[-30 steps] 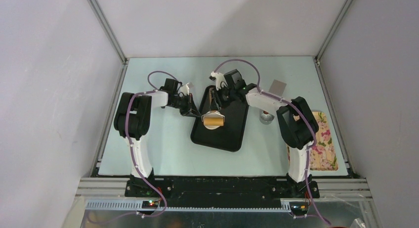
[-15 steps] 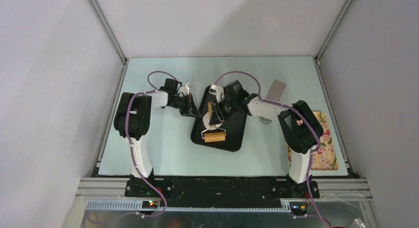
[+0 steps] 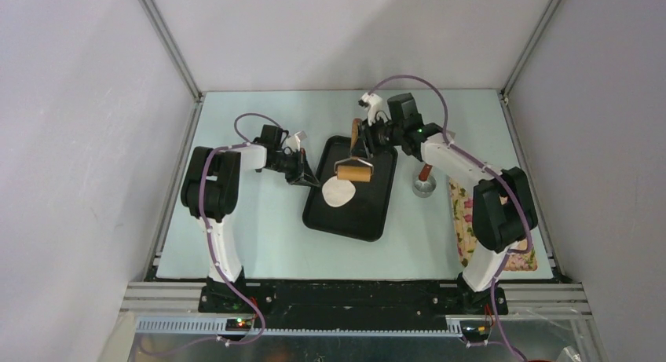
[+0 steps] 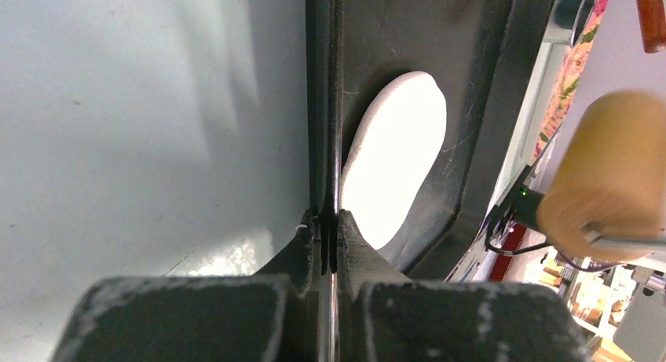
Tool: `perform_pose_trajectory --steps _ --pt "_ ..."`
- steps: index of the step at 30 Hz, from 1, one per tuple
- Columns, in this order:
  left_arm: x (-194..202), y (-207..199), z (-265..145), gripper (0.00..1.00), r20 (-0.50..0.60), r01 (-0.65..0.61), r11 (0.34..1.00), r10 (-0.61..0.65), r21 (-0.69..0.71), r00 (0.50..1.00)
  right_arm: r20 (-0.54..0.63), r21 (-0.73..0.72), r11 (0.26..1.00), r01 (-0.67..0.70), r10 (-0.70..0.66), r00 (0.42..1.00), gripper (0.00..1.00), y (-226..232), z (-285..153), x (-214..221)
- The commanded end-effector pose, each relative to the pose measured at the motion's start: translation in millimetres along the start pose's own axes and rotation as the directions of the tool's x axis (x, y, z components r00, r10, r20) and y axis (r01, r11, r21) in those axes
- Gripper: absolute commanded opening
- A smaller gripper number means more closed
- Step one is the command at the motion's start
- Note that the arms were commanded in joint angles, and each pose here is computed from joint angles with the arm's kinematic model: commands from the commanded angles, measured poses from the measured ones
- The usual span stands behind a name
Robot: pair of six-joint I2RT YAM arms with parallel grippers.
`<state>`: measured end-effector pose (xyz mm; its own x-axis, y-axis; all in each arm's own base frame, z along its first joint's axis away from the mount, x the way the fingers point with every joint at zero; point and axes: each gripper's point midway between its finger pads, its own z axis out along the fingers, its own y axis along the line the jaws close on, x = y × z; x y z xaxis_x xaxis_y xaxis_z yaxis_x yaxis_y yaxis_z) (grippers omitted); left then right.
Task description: Roll out the dumpling wrappers from the dough
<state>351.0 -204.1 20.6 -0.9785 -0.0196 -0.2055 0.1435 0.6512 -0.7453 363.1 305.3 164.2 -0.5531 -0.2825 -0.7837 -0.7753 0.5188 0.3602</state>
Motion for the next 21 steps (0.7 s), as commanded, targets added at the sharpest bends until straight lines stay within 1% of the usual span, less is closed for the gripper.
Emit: perform_pose_trajectory --steps 1,2,4,5,10,13,16,17,18,21 --pt "19 19 3 0.00 -0.059 0.052 0.997 -0.055 -0.051 0.997 0.070 0.070 0.995 0.077 -0.081 0.994 0.00 -23 8 -30" --pt "19 19 3 0.00 -0.060 0.053 0.997 -0.056 -0.052 0.997 0.081 0.077 0.993 0.084 -0.090 0.993 0.00 -27 12 -36" --pt "19 19 3 0.00 -0.060 0.053 0.997 -0.056 -0.052 0.997 0.059 0.076 0.994 0.074 -0.078 0.995 0.00 -41 29 -27" --pt "19 19 3 0.00 -0.061 0.053 0.997 -0.056 -0.051 0.997 0.065 0.076 0.994 0.079 -0.084 0.994 0.00 -44 33 -31" --pt "18 19 2 0.00 -0.058 0.050 0.998 -0.053 -0.050 0.997 -0.002 0.047 0.998 0.052 -0.052 0.999 0.00 -54 61 0" --pt "19 18 2 0.00 -0.060 0.049 0.998 -0.052 -0.048 0.997 -0.058 0.035 0.998 0.044 -0.042 0.997 0.00 -53 64 26" --pt "19 18 2 0.00 -0.061 0.049 0.998 -0.052 -0.046 0.997 -0.083 0.024 0.999 0.036 -0.034 0.996 0.00 -49 57 40" --pt "19 18 2 0.00 -0.060 0.050 0.998 -0.052 -0.046 0.997 -0.103 0.019 0.999 0.025 -0.023 0.994 0.00 -47 55 51" --pt "19 18 2 0.00 -0.061 0.050 0.998 -0.053 -0.044 0.997 -0.103 0.017 0.999 0.031 -0.029 0.994 0.00 -44 51 52" --pt "19 18 2 0.00 -0.061 0.051 0.998 -0.053 -0.043 0.997 -0.145 0.006 1.000 0.018 -0.017 0.989 0.00 -38 45 75"
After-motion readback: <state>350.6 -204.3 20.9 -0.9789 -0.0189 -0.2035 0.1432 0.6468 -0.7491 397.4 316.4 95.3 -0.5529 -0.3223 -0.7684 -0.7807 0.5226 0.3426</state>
